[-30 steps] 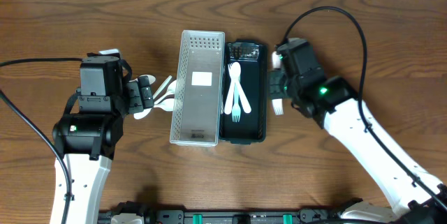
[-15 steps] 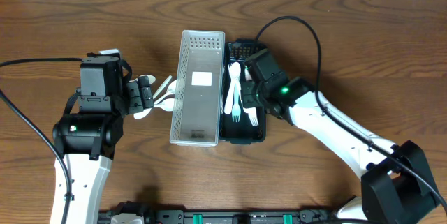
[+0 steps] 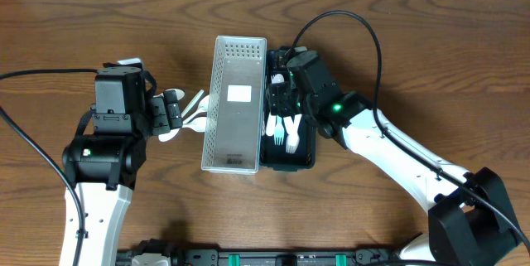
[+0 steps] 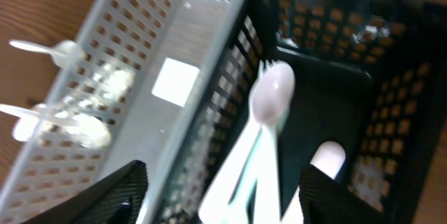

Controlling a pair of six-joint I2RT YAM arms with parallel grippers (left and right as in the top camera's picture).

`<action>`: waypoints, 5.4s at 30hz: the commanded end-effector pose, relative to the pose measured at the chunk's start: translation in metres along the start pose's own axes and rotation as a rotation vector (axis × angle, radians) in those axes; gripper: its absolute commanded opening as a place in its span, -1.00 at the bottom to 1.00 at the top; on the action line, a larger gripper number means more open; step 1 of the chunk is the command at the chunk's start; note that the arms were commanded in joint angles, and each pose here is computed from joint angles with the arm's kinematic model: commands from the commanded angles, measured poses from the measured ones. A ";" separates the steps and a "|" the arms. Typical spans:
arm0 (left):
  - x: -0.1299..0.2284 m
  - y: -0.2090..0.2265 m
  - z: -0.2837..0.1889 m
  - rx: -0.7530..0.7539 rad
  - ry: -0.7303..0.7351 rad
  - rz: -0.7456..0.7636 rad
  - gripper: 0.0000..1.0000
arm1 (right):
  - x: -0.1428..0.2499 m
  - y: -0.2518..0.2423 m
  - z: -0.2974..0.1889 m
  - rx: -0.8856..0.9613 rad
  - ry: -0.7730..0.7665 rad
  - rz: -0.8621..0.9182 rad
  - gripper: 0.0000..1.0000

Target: Pack container

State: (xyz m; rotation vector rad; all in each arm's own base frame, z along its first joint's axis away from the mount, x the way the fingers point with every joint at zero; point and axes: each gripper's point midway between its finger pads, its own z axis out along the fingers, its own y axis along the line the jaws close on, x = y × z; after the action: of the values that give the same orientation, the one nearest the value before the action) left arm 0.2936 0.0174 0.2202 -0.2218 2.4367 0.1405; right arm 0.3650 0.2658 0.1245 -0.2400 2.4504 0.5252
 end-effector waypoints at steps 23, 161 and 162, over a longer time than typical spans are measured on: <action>-0.005 0.002 -0.003 -0.004 -0.010 0.010 0.96 | -0.065 0.054 -0.031 -0.039 -0.086 -0.262 0.83; 0.062 -0.012 0.012 0.057 0.331 -0.027 0.96 | 0.018 -0.330 -0.313 1.020 -0.024 0.930 0.99; 0.065 -0.012 0.019 0.051 0.365 -0.016 0.96 | 0.018 -0.330 -0.313 1.020 -0.024 0.930 0.98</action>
State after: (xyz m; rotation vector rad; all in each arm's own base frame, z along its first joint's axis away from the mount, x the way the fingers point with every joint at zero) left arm 0.2513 -0.0014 0.1753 -0.2677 2.7307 0.0152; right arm 0.2818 -0.1644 0.2414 1.2971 2.3607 -0.4173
